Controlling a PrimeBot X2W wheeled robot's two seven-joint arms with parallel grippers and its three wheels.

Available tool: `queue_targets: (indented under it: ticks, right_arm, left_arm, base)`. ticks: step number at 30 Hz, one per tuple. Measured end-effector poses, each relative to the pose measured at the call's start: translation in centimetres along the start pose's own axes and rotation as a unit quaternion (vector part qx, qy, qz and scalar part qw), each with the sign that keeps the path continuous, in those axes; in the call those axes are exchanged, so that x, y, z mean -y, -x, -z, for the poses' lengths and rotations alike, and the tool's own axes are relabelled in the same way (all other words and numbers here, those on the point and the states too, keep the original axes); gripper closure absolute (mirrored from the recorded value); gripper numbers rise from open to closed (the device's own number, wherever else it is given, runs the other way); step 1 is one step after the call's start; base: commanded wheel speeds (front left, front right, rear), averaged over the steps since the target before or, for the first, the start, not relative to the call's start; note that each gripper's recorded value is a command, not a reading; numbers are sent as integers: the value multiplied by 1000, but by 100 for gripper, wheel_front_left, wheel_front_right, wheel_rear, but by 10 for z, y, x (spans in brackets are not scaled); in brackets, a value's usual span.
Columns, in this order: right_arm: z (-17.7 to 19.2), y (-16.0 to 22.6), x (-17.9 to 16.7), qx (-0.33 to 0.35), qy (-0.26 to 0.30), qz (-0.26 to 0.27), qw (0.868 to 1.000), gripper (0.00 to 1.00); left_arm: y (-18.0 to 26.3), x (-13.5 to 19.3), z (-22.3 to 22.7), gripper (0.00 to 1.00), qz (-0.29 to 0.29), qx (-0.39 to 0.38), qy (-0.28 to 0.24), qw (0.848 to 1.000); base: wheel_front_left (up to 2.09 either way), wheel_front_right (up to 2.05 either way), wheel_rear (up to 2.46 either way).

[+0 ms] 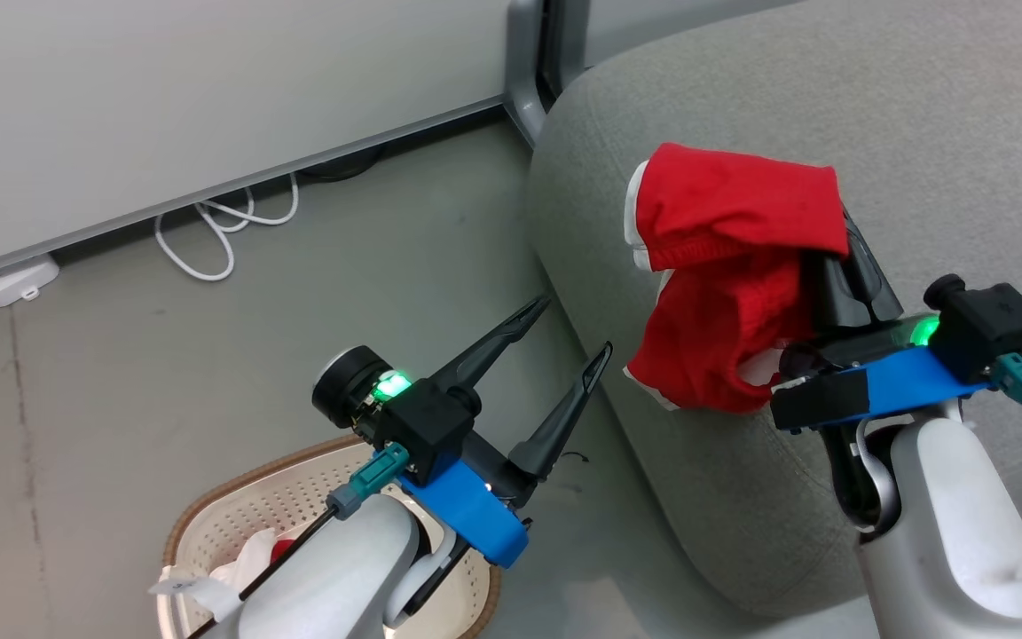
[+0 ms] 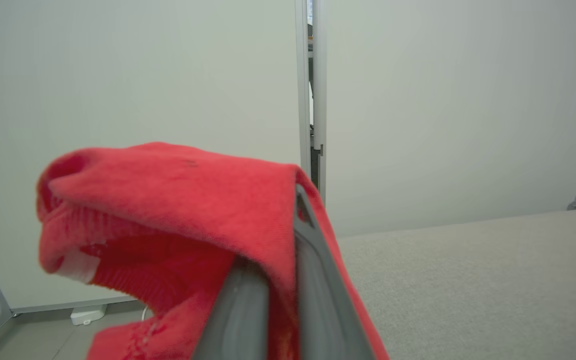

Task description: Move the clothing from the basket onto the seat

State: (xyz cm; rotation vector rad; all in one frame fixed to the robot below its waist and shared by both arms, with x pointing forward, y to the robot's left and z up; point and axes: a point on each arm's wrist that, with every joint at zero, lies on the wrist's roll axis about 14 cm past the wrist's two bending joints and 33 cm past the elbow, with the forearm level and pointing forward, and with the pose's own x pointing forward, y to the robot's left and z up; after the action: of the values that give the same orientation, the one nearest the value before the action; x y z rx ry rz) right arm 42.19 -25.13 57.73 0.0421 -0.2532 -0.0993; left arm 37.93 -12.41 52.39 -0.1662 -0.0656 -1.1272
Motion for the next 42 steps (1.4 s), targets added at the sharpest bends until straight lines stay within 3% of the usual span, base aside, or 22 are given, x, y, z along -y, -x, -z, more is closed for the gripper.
queue_targets:
  ticks: [11,20,29,35,42]
  right_arm:
    - [0,42,60,-11,26,90,996,100]
    - [-2,44,70,-8,35,104,994,100]
    - [-55,-14,79,81,64,105,989,100]
    - [-99,-55,111,157,95,139,973,100]
    - [-105,-108,134,184,138,149,962,100]
  left_arm:
    - [-21,20,19,0,47,-11,16,999]
    - [-23,14,23,0,44,-13,17,999]
    - [-21,-13,42,0,30,-25,15,999]
    - [-25,-35,62,0,28,-34,21,999]
    - [-28,-72,93,0,13,-43,33,998]
  base:
    - [0,0,0]
    - [0,0,0]
    - [0,0,0]
    - [0,0,0]
    - [0,0,0]
